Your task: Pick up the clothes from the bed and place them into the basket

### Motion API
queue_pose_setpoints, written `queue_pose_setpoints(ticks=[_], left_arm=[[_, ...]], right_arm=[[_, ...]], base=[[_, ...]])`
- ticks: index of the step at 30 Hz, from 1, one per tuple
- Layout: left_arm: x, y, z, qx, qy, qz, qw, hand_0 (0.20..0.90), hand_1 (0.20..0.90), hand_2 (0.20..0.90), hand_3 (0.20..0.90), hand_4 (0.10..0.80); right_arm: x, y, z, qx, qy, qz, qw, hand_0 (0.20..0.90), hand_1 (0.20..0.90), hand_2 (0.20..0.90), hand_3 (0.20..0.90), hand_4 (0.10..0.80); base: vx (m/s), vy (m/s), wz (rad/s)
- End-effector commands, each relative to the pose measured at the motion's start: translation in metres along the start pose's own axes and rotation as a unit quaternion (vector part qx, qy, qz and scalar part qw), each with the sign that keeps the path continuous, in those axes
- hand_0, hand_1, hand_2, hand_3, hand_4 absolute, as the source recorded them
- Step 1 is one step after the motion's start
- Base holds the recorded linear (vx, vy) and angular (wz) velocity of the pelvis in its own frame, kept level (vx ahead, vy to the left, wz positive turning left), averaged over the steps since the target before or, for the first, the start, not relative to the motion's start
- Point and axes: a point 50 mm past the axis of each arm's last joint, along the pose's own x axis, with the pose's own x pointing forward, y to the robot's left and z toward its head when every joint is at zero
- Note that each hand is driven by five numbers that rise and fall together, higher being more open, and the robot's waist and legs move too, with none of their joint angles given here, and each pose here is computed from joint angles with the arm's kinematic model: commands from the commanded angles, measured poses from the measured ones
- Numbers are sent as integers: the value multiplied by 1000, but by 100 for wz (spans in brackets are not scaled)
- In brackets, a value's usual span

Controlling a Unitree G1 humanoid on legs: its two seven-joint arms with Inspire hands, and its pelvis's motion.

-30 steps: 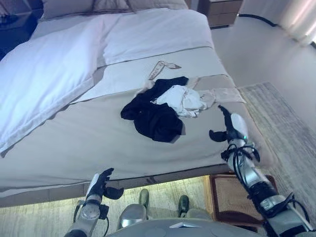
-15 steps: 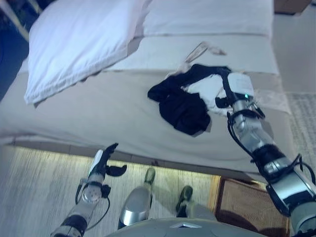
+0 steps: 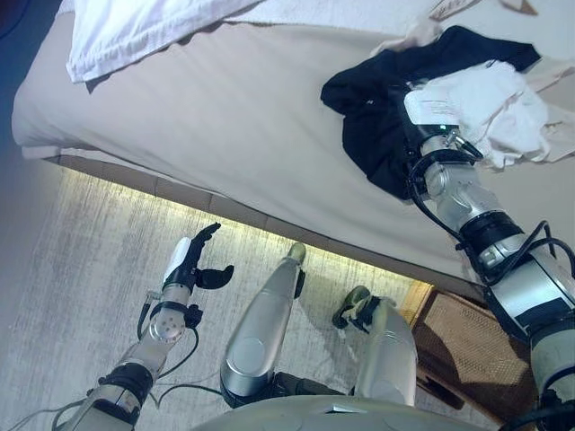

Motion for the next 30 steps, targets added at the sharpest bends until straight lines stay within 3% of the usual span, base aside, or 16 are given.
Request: queue_pose_setpoints(ticks=[1,14,15,16,17,18,26,28,30], left_arm=[[0,16,28,-36,-96,39,994,900,900,900,900,800],[4,31,46,9,-147,96,984,900,900,900,900,800],[4,34,48,14,-152,103,983,900,900,900,900,800],[4,37,49,19,-156,109,981,900,900,900,900,800],[5,40,50,22,-159,114,980,900,900,900,900,800],[6,42,52,25,-161,119,979,900,900,900,900,800],[10,64,67,111,-204,187,954,900,900,900,900,800],[13,75,79,145,-232,215,937,900,900,900,900,800],[17,93,102,109,-268,213,933,900,900,900,900,800]], right_arm=[[17,-53,-12,-37,24,-77,996,900,900,900,900,800],[16,-77,-76,-64,175,-42,982,900,900,900,900,800],[16,-78,-79,-60,180,-44,981,771,771,771,749,649],[15,-80,-82,-57,184,-47,980,514,514,514,450,350],[14,-82,-85,-56,183,-50,980,347,347,347,255,155],[14,-83,-86,-54,182,-51,980,300,300,300,200,100],[10,-85,-94,-40,169,-53,983,300,300,300,200,100],[8,-79,-94,-31,164,-45,985,300,300,300,200,100],[6,-70,-91,-23,159,-36,986,300,300,300,200,100]], base=[[-35,-6,9],[-52,-7,4],[-24,-8,3],[0,0,0],[-6,-11,6],[-2,-6,10],[20,8,-3],[87,17,-8],[77,8,1]])
